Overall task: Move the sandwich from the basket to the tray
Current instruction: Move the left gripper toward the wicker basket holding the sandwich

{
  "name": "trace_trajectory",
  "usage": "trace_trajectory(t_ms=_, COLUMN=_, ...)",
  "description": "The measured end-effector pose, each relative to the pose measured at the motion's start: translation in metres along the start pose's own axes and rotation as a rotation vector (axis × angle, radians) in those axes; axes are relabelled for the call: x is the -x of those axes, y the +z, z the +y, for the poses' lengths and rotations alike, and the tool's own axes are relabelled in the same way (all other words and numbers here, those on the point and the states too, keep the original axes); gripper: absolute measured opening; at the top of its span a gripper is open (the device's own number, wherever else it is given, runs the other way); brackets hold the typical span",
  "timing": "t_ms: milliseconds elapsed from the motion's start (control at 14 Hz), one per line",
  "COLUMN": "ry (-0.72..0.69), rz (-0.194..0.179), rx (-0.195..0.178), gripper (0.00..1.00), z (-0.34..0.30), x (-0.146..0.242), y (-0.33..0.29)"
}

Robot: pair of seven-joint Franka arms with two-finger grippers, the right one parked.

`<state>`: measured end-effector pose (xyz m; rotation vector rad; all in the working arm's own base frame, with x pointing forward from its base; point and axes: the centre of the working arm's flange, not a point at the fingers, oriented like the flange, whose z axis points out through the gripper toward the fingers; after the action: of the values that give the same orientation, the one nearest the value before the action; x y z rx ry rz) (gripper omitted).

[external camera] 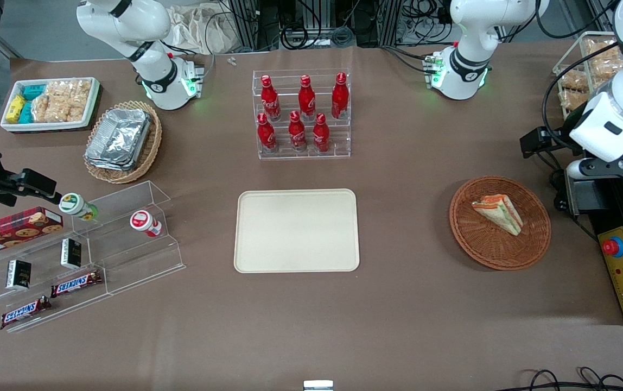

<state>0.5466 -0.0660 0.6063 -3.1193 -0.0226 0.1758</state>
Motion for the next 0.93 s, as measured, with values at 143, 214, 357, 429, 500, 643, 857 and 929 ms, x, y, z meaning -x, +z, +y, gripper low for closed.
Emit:
trace_trajectory(t_ms=143, ry=0.0, rz=0.0, rx=0.0, gripper=1.0, z=0.0, x=0.0, y=0.0)
trace_trajectory(t_ms=214, ry=0.0, rz=0.0, rx=0.0, gripper=1.0, z=0.0, x=0.0, y=0.0)
trace_trajectory(t_ms=357, ry=-0.001, rz=0.0, rx=0.0, gripper=1.0, z=0.0, x=0.0, y=0.0)
trace_trajectory(t_ms=429, ry=-0.002, rz=-0.001, rx=0.0, gripper=1.0, z=0.0, x=0.0, y=0.0)
trace_trajectory(t_ms=500, ry=-0.004, rz=-0.004, rx=-0.001, gripper=1.0, z=-0.001, x=-0.001, y=0.001)
trace_trajectory(t_ms=643, ry=-0.014, rz=-0.012, rx=0.0, gripper=1.0, z=-0.004, x=-0.004, y=0.005)
trace_trajectory(t_ms=857, ry=-0.135, rz=-0.026, rx=0.011, gripper=1.0, z=-0.032, x=-0.009, y=0.01)
trace_trajectory(t_ms=929, ry=-0.186, rz=-0.035, rx=0.016, gripper=1.0, z=-0.041, x=-0.009, y=0.012)
